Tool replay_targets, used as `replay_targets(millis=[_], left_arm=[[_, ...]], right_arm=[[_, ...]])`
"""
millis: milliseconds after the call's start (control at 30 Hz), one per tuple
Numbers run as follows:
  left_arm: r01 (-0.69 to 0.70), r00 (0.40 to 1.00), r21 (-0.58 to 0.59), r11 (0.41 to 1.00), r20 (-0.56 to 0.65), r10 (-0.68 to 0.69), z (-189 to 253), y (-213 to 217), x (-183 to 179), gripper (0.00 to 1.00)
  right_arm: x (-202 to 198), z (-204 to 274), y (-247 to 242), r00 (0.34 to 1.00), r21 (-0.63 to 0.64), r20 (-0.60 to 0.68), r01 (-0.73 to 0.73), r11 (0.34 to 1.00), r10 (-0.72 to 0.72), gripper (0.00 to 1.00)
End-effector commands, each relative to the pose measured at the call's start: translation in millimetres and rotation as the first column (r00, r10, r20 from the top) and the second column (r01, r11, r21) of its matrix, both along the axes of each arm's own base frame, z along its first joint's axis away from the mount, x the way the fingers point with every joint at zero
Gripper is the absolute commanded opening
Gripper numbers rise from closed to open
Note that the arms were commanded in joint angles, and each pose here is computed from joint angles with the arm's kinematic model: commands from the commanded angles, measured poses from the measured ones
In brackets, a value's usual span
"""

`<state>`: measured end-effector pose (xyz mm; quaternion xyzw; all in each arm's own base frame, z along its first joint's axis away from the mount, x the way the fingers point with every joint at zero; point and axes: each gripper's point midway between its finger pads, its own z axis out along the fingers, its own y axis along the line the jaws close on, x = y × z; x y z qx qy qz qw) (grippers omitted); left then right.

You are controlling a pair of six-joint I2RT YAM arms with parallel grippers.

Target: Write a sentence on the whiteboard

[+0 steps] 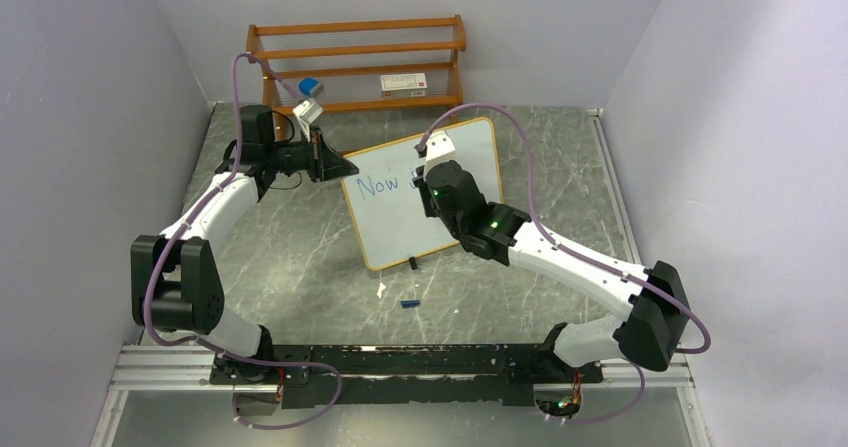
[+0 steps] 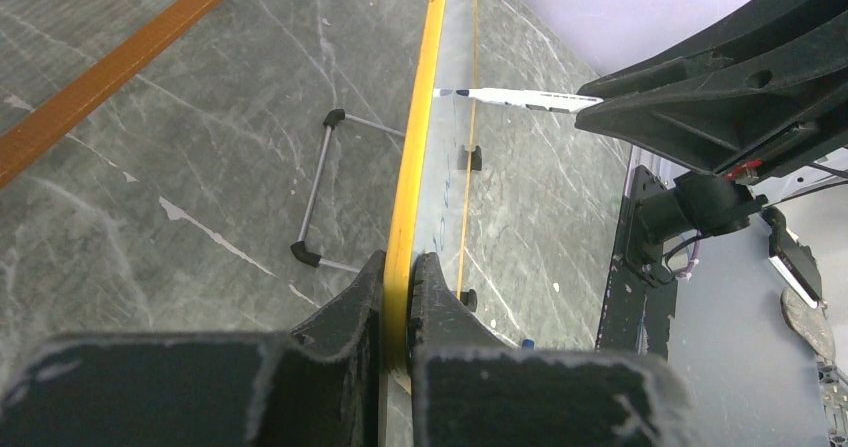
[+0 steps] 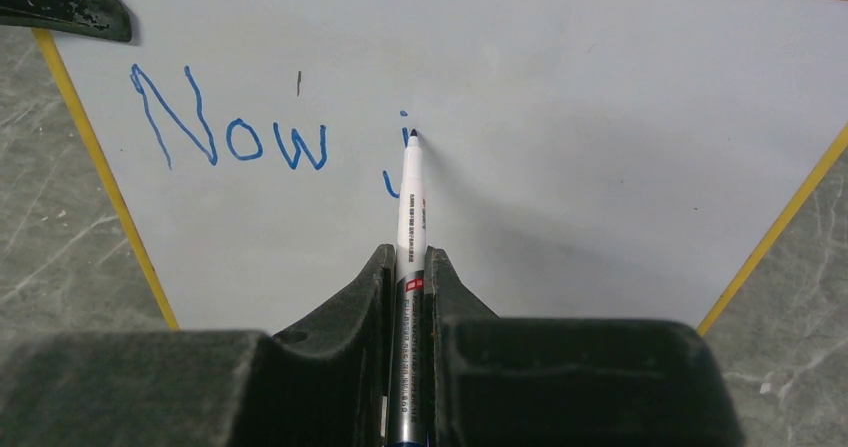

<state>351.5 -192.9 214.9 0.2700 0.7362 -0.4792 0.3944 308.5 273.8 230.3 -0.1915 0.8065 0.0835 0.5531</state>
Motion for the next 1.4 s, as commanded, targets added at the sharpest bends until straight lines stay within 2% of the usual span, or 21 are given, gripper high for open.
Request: replay_targets(millis=[0, 1367], left_arm=[[-0.034, 0.998, 0.160, 0.987, -0.053, 0.043, -62, 3, 0, 0.05], [-0.034, 0.998, 0.162, 0.986, -0.055, 0.043, -63, 3, 0, 0.05]], right_arm=[[6, 2, -4, 0.999, 0.013, 0.024, 0.031, 0.999, -0.031, 0.00], [-3, -22, -18, 0.998, -0.056, -0.044, 0.043, 0.997, -0.045, 0.00]])
